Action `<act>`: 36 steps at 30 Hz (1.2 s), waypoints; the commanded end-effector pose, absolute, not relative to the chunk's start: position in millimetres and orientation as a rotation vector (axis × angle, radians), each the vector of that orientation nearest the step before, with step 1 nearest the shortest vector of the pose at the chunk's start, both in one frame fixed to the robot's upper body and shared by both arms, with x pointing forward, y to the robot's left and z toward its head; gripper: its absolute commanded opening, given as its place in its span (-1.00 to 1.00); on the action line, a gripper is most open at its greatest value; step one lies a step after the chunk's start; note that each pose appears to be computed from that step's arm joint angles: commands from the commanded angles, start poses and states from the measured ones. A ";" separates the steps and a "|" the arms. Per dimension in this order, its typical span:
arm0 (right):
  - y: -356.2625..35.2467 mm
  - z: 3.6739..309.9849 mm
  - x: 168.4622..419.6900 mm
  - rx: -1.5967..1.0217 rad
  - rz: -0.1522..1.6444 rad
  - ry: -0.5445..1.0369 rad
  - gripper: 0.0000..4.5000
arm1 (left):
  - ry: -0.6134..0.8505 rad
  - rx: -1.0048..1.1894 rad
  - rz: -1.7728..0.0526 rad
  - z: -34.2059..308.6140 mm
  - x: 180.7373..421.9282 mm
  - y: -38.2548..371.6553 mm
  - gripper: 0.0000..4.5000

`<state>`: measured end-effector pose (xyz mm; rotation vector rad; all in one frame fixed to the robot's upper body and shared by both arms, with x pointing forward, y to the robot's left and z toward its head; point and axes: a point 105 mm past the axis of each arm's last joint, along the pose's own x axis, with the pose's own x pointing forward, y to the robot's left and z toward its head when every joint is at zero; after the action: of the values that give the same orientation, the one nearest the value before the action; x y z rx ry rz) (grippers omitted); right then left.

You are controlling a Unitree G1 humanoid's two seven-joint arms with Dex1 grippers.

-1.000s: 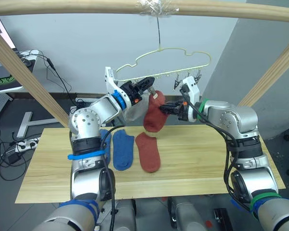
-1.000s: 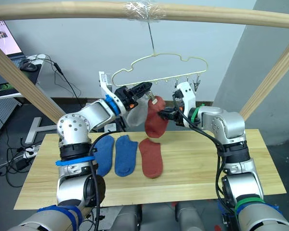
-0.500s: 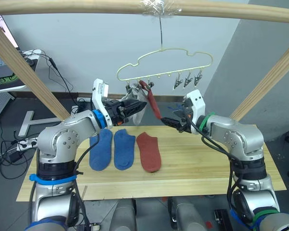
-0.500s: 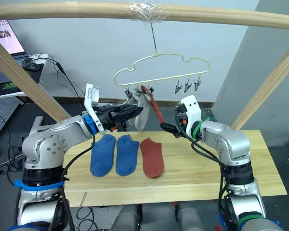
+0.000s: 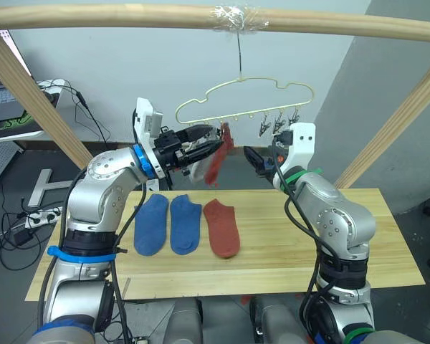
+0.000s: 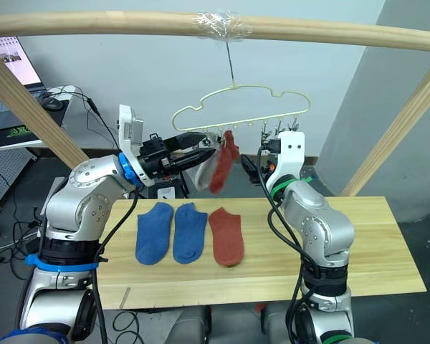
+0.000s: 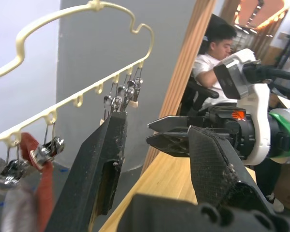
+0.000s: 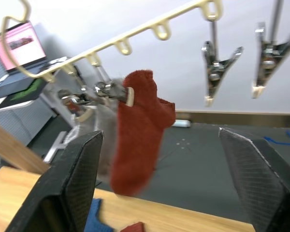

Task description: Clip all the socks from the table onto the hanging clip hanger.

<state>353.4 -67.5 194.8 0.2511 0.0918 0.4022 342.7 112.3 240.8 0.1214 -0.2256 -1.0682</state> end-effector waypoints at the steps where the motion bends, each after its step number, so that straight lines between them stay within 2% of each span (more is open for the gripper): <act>1: -66.8 212.7 353.4 0.252 0.389 0.021 0.39 | -0.299 0.152 -1.090 260.4 340.7 111.2 0.03; 6: -67.5 213.2 354.8 0.247 0.381 0.018 0.39 | -0.316 0.159 -1.094 265.2 341.4 108.3 0.03; 9: -66.4 211.2 356.7 0.246 0.383 0.027 0.11 | -0.318 0.159 -1.091 265.6 340.9 108.0 0.03; 25: -82.4 206.2 380.9 0.180 0.310 0.029 0.11 | -0.318 0.169 -1.080 265.3 340.0 111.7 0.03; 28: -83.2 207.4 384.8 0.174 0.312 0.024 -0.18 | -0.320 0.170 -1.078 265.5 339.5 111.7 0.03; 30: -81.5 208.8 387.2 0.166 0.324 0.024 -0.48 | -0.321 0.170 -1.073 265.6 340.0 112.5 0.03; 36: -77.0 216.6 392.1 0.158 0.354 0.015 -0.48 | -0.323 0.167 -1.058 264.7 338.7 114.3 0.03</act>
<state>392.9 -79.3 198.5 0.1606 0.0795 0.3308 344.2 110.9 251.5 0.1414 -0.2611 -1.0713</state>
